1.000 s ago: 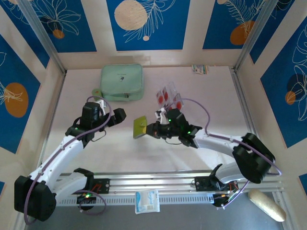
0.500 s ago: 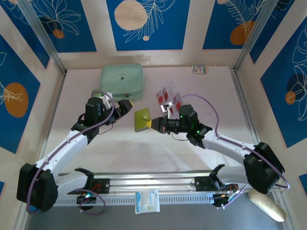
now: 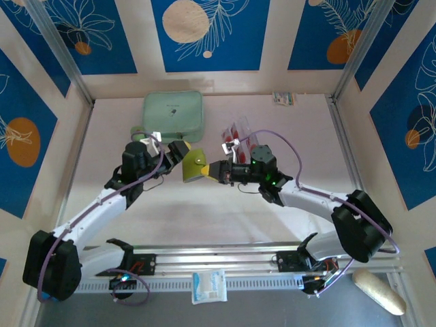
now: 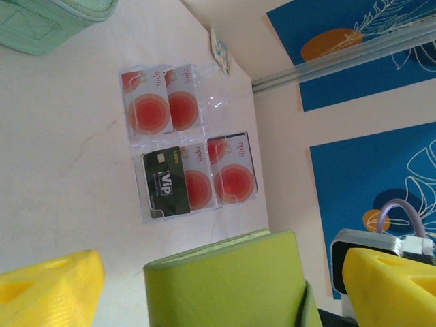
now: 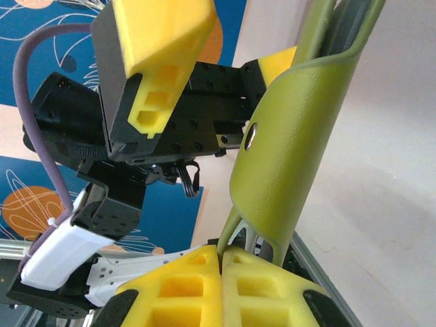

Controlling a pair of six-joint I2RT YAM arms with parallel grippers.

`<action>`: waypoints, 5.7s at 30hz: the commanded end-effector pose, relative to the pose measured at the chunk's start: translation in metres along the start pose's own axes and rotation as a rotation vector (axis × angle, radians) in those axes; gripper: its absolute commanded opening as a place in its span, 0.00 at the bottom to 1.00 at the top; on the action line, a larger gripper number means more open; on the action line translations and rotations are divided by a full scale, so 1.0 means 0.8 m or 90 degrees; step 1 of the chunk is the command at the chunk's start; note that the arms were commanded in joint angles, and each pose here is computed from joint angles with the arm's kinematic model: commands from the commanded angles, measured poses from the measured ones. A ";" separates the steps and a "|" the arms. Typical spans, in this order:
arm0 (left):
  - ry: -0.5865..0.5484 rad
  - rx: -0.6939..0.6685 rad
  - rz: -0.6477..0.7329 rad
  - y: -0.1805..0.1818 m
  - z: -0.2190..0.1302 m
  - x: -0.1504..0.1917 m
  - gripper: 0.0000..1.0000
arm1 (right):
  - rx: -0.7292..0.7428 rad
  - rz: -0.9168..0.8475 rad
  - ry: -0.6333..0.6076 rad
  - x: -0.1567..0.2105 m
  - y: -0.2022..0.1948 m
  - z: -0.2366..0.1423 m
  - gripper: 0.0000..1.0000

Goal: Put the credit cards into the card holder

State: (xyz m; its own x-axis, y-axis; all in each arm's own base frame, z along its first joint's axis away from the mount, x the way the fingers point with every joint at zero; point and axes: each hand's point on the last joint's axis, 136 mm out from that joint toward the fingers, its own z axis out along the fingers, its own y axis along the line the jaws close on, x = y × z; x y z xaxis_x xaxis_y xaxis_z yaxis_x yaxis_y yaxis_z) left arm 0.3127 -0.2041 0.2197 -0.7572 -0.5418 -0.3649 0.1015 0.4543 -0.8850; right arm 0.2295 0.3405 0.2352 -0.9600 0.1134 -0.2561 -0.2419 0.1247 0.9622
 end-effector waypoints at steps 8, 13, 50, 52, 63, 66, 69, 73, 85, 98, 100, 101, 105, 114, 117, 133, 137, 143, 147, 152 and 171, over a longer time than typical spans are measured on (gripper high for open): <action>-0.013 0.070 -0.017 -0.022 -0.001 -0.001 0.77 | -0.069 -0.023 -0.007 -0.015 0.037 0.006 0.00; -0.021 0.086 -0.021 -0.027 -0.003 -0.003 0.62 | -0.069 -0.013 -0.008 -0.017 0.031 0.010 0.00; -0.016 -0.003 0.046 0.016 -0.012 0.014 0.00 | 0.403 -0.166 -0.010 -0.025 -0.042 -0.035 0.59; -0.015 -0.007 0.046 0.017 -0.012 0.016 0.00 | 0.429 -0.199 -0.002 -0.029 -0.037 -0.024 0.61; -0.012 -0.022 0.050 0.023 -0.013 0.021 0.00 | 0.511 -0.289 0.041 -0.026 -0.041 0.028 0.65; -0.011 -0.021 0.050 0.022 -0.013 0.022 0.00 | 0.513 -0.293 0.053 -0.023 -0.046 0.041 0.65; -0.010 -0.020 0.051 0.022 -0.012 0.024 0.00 | 0.515 -0.295 0.059 -0.023 -0.052 0.054 0.65; -0.011 -0.019 0.050 0.022 -0.013 0.024 0.00 | 0.528 -0.291 0.065 -0.024 -0.065 0.064 0.64; -0.013 -0.016 0.048 0.021 -0.015 0.025 0.00 | 0.647 -0.231 0.069 -0.011 -0.149 0.043 0.47; -0.012 -0.014 0.047 0.018 -0.014 0.027 0.00 | 0.646 -0.185 0.092 0.013 -0.179 0.050 0.07; -0.011 -0.014 0.046 0.017 -0.013 0.027 0.00 | 0.671 -0.171 0.091 0.019 -0.195 0.037 0.00; -0.010 -0.012 0.046 0.016 -0.014 0.026 0.00 | 0.686 -0.164 0.090 0.021 -0.204 0.028 0.00; -0.011 -0.005 0.046 0.009 -0.016 0.026 0.00 | 0.730 -0.123 0.072 0.024 -0.236 -0.012 0.00; -0.017 0.002 0.034 0.006 -0.017 0.023 0.00 | 0.675 -0.120 0.057 0.025 -0.201 -0.033 0.00; -0.025 0.020 0.018 0.000 -0.016 0.020 0.00 | 0.617 -0.124 0.039 0.023 -0.168 -0.029 0.05; -0.063 0.128 -0.067 -0.045 -0.007 -0.003 0.00 | 0.245 -0.112 -0.077 -0.040 -0.024 0.003 0.70; -0.069 0.148 -0.080 -0.052 -0.006 -0.006 0.00 | 0.231 -0.098 -0.092 -0.049 -0.034 0.011 0.65; -0.083 0.161 -0.084 -0.060 -0.010 -0.011 0.00 | 0.208 -0.062 -0.135 -0.057 -0.057 -0.002 0.48; -0.085 0.167 -0.085 -0.063 -0.011 -0.012 0.00 | 0.202 -0.046 -0.145 -0.057 -0.067 -0.006 0.45; -0.083 0.171 -0.087 -0.064 -0.009 -0.011 0.00 | 0.181 -0.035 -0.139 -0.054 -0.068 -0.002 0.45; -0.083 0.184 -0.093 -0.063 -0.004 -0.009 0.00 | 0.057 0.007 -0.150 -0.052 -0.048 0.000 0.42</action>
State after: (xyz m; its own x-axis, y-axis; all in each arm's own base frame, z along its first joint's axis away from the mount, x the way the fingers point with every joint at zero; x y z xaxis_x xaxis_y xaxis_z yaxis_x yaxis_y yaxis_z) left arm 0.3121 -0.2182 0.2546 -0.6985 -0.6733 -0.2425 0.1520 0.1916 -0.9696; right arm 0.2808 0.3310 0.1979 -0.9021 0.3347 -0.2725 -0.1886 0.2622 0.9464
